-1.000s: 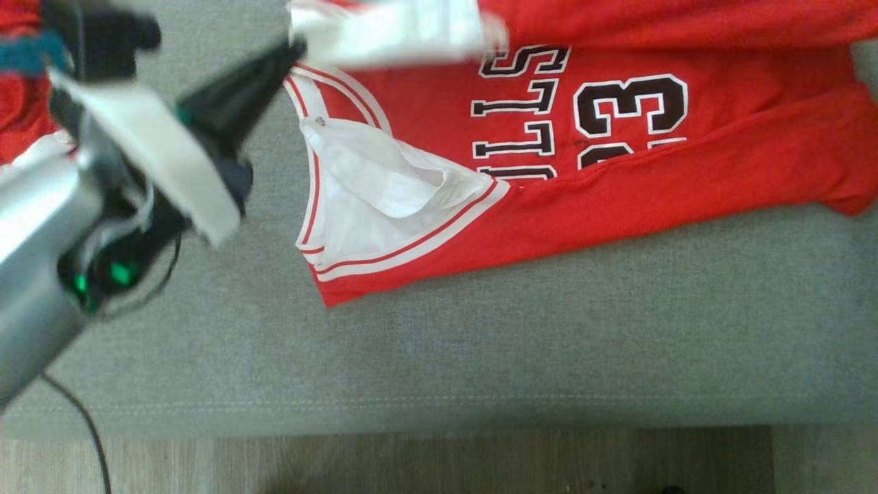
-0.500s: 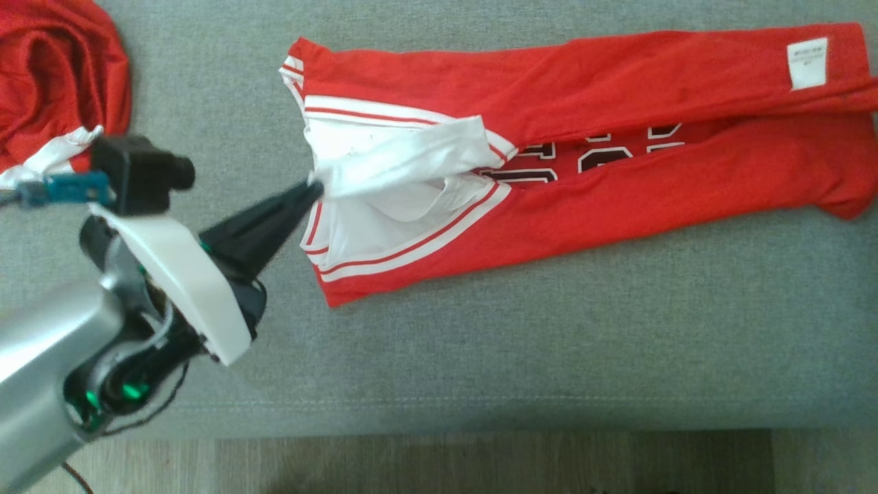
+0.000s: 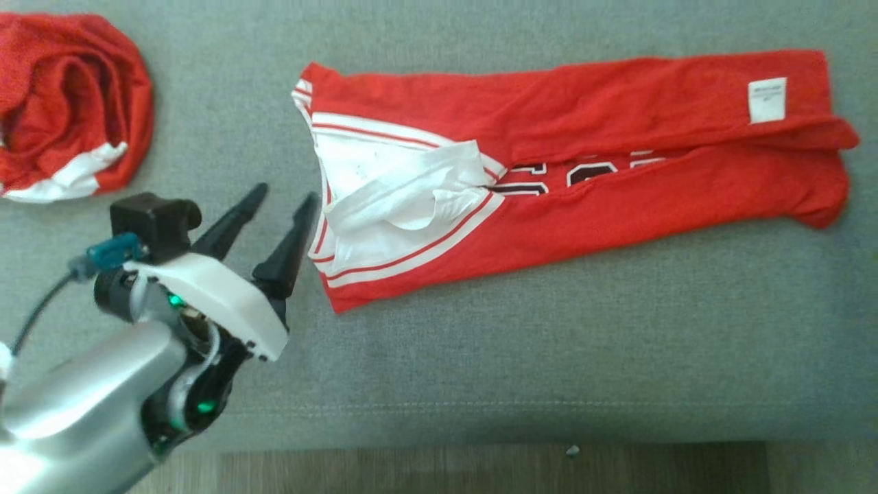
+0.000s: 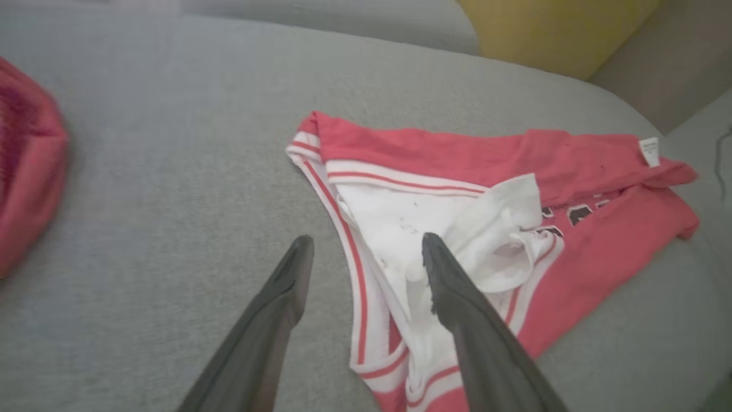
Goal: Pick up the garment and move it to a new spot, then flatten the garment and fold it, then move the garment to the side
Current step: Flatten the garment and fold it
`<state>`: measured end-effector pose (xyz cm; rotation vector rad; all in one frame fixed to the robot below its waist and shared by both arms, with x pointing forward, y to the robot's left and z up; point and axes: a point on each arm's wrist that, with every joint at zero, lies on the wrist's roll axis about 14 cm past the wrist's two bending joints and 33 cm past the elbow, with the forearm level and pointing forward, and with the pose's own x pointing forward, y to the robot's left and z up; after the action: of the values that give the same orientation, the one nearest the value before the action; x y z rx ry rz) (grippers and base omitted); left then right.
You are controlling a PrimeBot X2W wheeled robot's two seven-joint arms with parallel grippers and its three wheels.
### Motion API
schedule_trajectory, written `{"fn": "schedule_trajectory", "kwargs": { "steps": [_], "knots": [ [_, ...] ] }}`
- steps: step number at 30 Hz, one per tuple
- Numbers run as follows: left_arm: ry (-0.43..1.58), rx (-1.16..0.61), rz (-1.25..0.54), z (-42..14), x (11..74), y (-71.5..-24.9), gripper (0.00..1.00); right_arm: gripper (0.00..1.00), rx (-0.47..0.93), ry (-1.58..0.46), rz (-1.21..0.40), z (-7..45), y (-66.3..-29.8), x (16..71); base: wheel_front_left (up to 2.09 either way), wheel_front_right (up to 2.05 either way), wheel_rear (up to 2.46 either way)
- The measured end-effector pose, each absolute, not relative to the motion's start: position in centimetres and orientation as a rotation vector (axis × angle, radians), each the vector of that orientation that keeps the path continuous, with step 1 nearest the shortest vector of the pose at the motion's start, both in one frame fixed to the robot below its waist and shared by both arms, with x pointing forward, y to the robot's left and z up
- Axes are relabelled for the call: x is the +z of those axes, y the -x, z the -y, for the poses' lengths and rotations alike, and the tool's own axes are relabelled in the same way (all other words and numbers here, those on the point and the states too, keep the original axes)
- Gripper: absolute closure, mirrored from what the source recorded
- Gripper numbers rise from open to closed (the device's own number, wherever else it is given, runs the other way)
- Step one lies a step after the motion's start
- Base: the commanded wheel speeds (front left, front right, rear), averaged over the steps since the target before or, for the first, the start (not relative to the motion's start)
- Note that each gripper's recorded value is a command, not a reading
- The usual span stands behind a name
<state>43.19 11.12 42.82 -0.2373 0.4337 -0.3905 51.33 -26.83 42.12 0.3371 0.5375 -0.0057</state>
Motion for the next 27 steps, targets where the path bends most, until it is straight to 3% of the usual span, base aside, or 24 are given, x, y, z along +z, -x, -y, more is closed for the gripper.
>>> {"fn": "schedule_trajectory", "kwargs": {
  "steps": [5,11,16,27],
  "knots": [
    [0.216,-0.276,-0.243,-10.9,46.7,-43.9,0.0,0.0,-0.058,-0.362,-0.483,27.0,-48.4,42.0,0.0,0.0,0.0],
    [0.161,-0.142,-0.073,-11.1,49.4,-40.7,0.0,0.0,-0.078,-0.404,-0.496,25.1,-45.3,41.0,0.0,0.0,0.0],
    [0.084,-0.099,0.02,-11.0,50.5,-38.8,0.0,0.0,-0.073,-0.41,-0.521,24.1,-45.6,40.5,0.0,0.0,0.0],
    [0.037,-0.027,0.037,-12.7,50.0,-37.8,0.0,0.0,-0.088,-0.235,-0.706,24.5,-48.5,37.6,0.0,0.0,0.0]
  ]
}}
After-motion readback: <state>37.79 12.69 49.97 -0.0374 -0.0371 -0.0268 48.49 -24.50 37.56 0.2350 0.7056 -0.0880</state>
